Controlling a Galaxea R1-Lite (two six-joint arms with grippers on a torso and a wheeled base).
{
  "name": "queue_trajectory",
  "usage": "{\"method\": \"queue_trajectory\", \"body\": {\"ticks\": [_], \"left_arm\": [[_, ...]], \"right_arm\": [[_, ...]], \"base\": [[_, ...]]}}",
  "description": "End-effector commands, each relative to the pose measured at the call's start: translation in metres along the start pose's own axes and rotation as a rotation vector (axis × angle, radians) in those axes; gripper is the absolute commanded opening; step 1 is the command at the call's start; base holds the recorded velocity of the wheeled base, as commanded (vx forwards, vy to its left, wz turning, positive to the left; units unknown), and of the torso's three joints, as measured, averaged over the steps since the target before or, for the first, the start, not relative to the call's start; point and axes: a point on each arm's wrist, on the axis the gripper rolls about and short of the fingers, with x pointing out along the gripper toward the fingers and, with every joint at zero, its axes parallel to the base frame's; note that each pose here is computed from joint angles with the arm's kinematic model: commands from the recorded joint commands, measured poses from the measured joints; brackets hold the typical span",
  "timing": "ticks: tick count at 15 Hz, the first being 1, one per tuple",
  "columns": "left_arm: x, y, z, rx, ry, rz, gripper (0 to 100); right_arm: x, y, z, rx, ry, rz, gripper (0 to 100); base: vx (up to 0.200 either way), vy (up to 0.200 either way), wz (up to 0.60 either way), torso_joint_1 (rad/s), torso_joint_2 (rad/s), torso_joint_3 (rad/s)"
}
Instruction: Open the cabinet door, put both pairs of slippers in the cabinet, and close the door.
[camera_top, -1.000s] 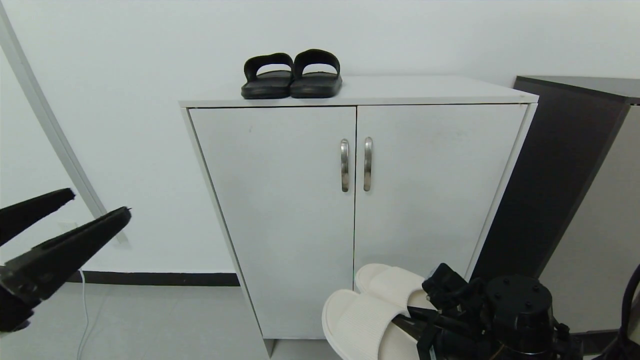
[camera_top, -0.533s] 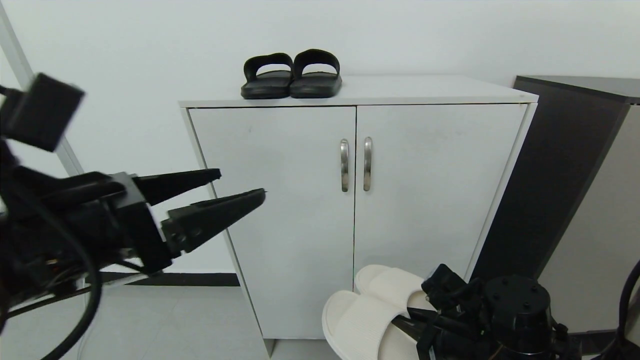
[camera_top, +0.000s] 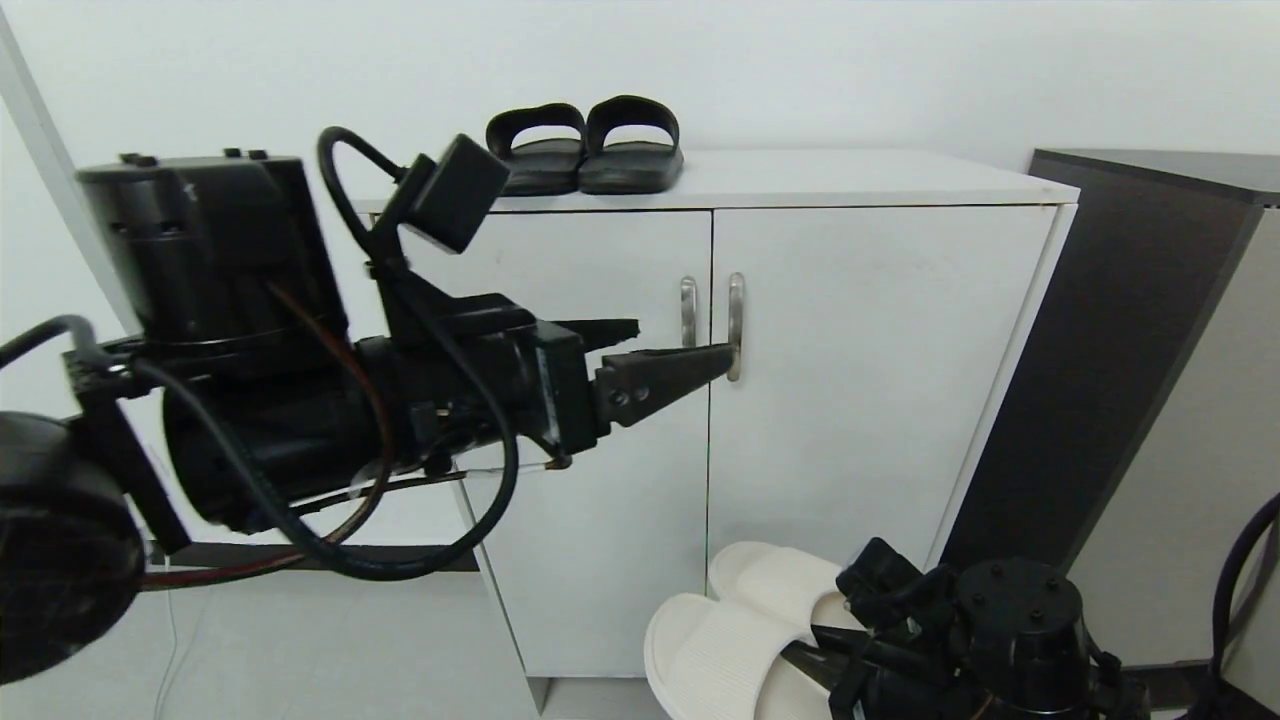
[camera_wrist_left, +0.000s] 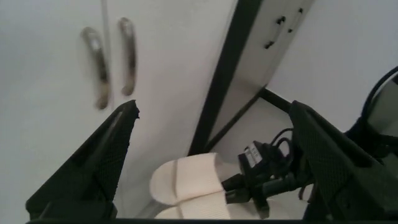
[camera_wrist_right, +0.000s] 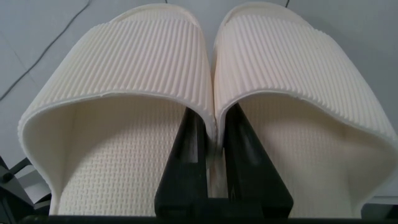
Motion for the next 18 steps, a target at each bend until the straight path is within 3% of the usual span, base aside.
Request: {"method": "queue_trajectory", "body": {"ticks": [1, 2, 4, 6, 8, 9, 12, 15, 18], "left_arm": [[0.039, 0.010, -0.005, -0.043, 0.042, -0.061, 100], [0.051, 0.014, -0.006, -0.064, 0.052, -0.096, 100], [0.073, 0.029, -0.010, -0.072, 0.070, -0.161, 100], [0.088, 0.036, -0.009, -0.091, 0.077, -0.222, 100], [0.095, 0.037, -0.005, -0.139, 0.072, -0.259, 100], [0.098, 0.040, -0.002, -0.185, 0.070, -0.267, 100], [0.102, 0.046, -0.004, -0.187, 0.068, -0.241, 100], [0.109, 0.051, -0.005, -0.195, 0.056, -0.123, 100], [0.109, 0.053, -0.005, -0.196, 0.048, -0.078, 100]], "right_arm": [[0.000, -0.001, -0.001, 0.001, 0.003, -0.001, 0], [0.000, 0.000, -0.001, 0.000, 0.003, 0.002, 0], [-0.001, 0.000, -0.001, 0.002, 0.005, 0.017, 0], [-0.001, 0.001, -0.002, 0.002, 0.004, 0.045, 0], [-0.001, 0.001, -0.002, 0.001, 0.000, 0.047, 0], [-0.002, -0.001, -0.001, 0.003, -0.004, 0.041, 0], [-0.001, -0.004, 0.000, 0.007, -0.010, 0.031, 0], [0.004, -0.009, -0.004, 0.013, 0.003, 0.034, 0], [0.009, -0.011, -0.004, 0.015, 0.001, 0.029, 0]], "base": [[0.000, 0.000, 0.00, 0.000, 0.00, 0.000], [0.000, 0.000, 0.00, 0.000, 0.00, 0.000], [0.000, 0.000, 0.00, 0.000, 0.00, 0.000], [0.000, 0.000, 0.00, 0.000, 0.00, 0.000], [0.000, 0.000, 0.00, 0.000, 0.00, 0.000], [0.000, 0.000, 0.00, 0.000, 0.00, 0.000], [0.000, 0.000, 0.00, 0.000, 0.00, 0.000], [0.000, 0.000, 0.00, 0.000, 0.00, 0.000], [0.000, 0.000, 0.00, 0.000, 0.00, 0.000]]}}
